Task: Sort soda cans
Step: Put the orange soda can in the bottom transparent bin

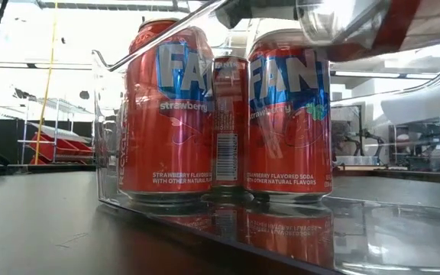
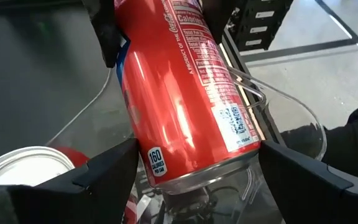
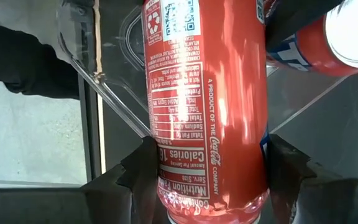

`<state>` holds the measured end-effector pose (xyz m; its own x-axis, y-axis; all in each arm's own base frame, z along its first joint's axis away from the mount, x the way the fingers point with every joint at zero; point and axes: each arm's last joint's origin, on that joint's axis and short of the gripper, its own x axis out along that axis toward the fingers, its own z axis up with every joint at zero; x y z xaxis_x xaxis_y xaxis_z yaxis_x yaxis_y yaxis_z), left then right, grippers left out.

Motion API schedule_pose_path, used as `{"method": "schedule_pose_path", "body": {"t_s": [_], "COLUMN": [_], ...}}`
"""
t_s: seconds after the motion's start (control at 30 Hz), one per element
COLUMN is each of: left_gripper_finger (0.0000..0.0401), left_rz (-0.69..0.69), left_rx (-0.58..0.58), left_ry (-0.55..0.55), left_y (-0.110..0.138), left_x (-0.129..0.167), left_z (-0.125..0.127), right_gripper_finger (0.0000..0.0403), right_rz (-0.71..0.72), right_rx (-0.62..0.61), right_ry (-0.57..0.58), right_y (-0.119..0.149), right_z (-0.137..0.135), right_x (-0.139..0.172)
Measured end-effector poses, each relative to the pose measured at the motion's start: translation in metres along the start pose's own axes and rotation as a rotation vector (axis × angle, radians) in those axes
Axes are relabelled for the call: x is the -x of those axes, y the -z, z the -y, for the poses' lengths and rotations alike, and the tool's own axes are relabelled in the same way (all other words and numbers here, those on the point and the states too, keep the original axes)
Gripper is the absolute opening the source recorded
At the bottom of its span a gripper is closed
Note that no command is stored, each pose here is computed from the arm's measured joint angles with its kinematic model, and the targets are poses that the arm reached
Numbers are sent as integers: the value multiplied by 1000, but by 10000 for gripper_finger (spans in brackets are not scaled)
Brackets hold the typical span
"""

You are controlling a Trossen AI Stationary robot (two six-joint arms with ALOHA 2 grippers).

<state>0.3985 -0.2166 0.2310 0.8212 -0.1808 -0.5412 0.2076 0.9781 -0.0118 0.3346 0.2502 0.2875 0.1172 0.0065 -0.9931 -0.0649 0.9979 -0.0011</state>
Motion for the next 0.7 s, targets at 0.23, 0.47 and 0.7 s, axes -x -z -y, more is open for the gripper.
{"method": "schedule_pose_path", "body": {"t_s": [0.23, 0.47, 0.7], "left_gripper_finger": [320, 320, 320], "left_rz": [11, 3, -15], "left_rx": [38, 44, 48], "left_ry": [1, -1, -27], "left_y": [6, 8, 19], "left_x": [-3, -4, -19], "left_z": [-3, -3, -3], "right_gripper_finger": [217, 204, 198], "right_rz": [5, 9, 15], "right_rx": [21, 40, 78], "right_ry": [-2, -4, -4], "right_y": [-1, -2, -3], "right_z": [0, 0, 0], "right_x": [0, -1, -1]}}
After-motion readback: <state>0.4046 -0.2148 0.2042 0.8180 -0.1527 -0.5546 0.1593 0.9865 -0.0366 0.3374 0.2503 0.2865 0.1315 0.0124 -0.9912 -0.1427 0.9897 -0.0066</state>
